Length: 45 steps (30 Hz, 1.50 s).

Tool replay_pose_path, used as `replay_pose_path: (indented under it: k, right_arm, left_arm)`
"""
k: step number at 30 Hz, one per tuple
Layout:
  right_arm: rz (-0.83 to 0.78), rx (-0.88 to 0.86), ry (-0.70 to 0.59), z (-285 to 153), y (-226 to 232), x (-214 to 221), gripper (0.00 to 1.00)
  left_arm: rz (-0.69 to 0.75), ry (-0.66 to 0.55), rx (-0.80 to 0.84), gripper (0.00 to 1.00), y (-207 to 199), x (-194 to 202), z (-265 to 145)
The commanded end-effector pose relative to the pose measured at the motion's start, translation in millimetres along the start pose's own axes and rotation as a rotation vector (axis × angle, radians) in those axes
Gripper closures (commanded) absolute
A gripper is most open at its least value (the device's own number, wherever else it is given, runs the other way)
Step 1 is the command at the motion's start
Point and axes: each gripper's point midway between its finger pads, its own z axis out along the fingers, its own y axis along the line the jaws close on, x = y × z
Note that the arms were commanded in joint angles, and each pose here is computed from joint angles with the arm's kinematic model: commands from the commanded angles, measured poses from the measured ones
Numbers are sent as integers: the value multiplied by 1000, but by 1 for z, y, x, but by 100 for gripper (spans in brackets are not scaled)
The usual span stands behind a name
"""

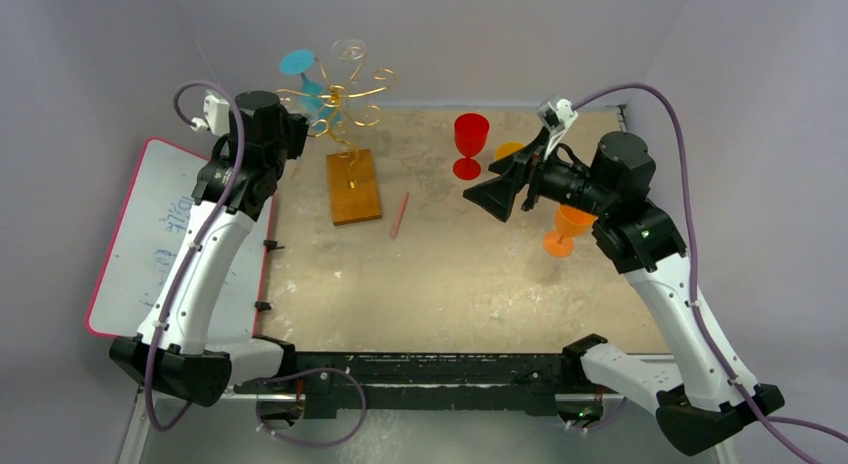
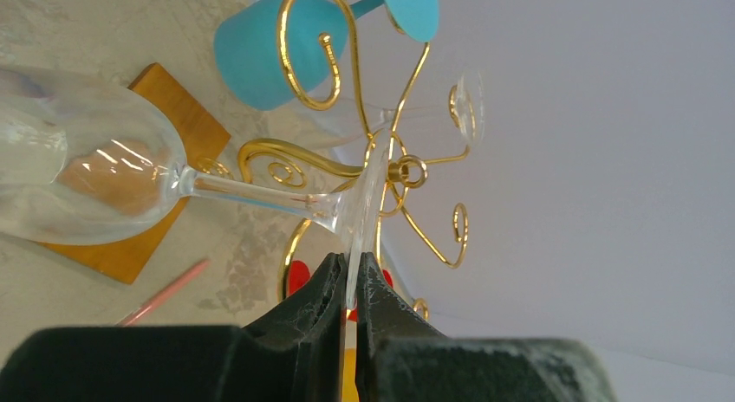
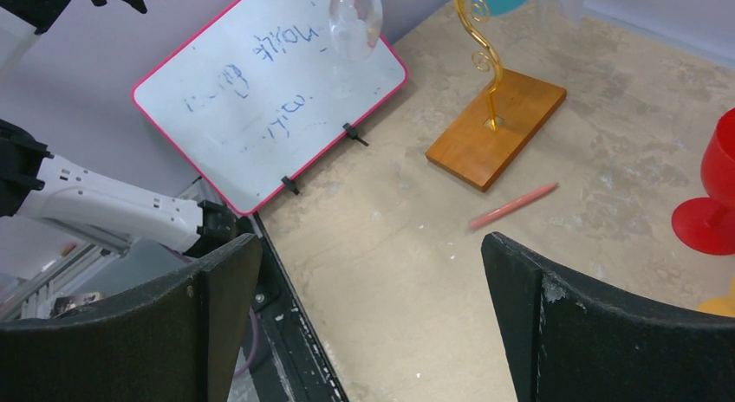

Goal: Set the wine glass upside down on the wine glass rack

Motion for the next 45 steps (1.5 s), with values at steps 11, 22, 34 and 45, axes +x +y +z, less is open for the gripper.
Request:
replay_pose_path:
  k: [11,22,34,45]
  right_arm:
    - [-66,30,-52,-9,2,-16,0]
    - [-74,38,-63,-12,5,-22,0]
    - [-73,50,-65,-12,3,-23,0]
    - [-67,52,-63,-10,1,-25,0]
  left_arm:
    - [-166,-53,192,100,-66,-32,-8]
    - [-243,-2,231,100,-79,-29,10]
    - [-283,-50,266,100,-84,-57,31]
    - [-293,-79,294,100,-87,-73,37]
